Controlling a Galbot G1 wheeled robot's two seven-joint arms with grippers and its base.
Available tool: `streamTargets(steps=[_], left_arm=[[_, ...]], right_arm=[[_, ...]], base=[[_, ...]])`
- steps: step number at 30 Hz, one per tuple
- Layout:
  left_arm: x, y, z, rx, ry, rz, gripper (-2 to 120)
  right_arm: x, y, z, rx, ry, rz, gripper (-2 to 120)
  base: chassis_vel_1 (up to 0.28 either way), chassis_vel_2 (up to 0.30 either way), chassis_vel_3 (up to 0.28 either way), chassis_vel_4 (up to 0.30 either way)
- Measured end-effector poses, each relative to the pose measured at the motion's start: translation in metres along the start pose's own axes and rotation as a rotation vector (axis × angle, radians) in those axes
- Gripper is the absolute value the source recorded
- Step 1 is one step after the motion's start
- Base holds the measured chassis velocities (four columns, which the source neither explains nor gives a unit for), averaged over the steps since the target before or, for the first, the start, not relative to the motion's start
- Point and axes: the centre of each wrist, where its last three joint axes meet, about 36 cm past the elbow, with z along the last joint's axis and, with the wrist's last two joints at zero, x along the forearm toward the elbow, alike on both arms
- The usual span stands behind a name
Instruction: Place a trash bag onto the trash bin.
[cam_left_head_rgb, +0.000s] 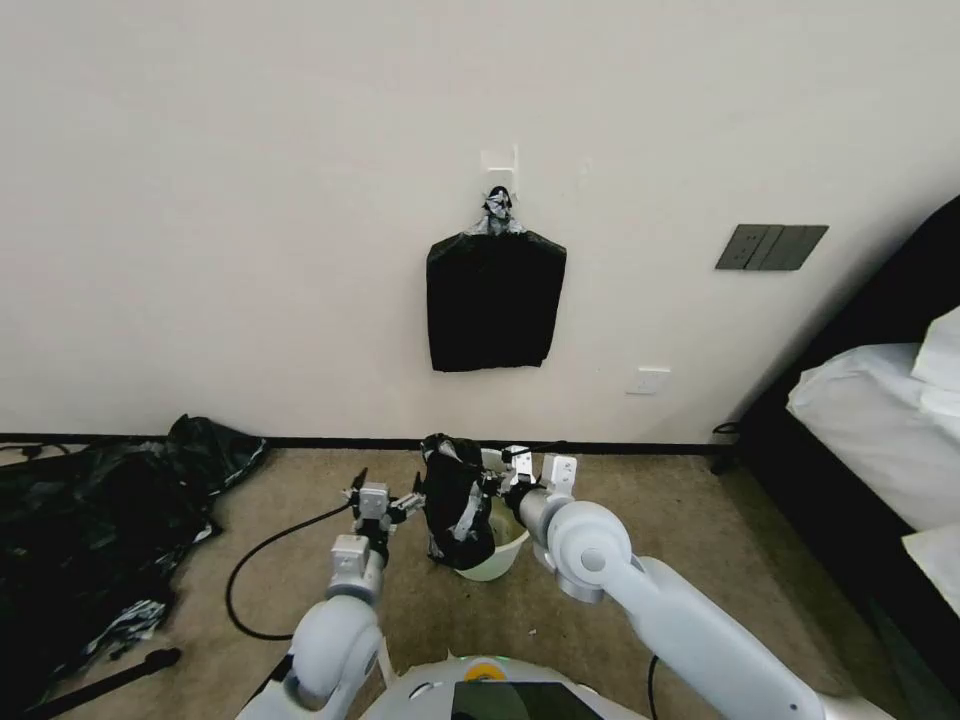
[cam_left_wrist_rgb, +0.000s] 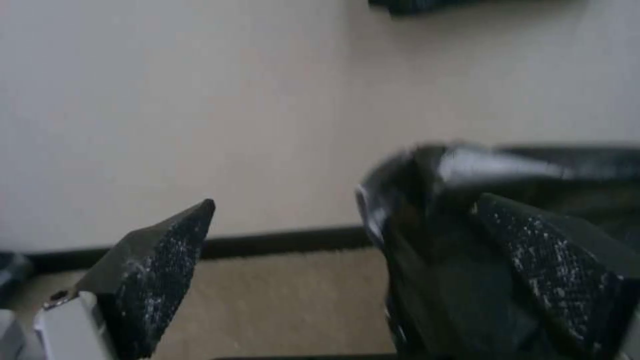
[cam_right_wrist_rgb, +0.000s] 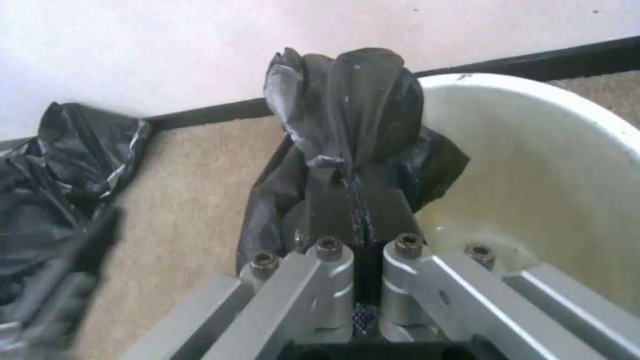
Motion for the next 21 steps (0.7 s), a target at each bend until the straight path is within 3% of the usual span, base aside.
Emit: streamTargets(steps=[11, 21], left_arm=[[-0.028, -0.002, 0.008, 0.055, 0.106, 0.043, 100], [-0.038, -0.009, 0.006, 0.064, 0.122, 0.071, 100]], right_arm=[[0.003, -0.004, -0.003, -0.018, -0.008, 0.031, 0], [0.004, -0.008, -0.004, -0.043, 0.001, 0.055, 0]], base=[[0.0, 0.0, 0.0, 0.0], [0.0, 0.0, 0.0, 0.0]])
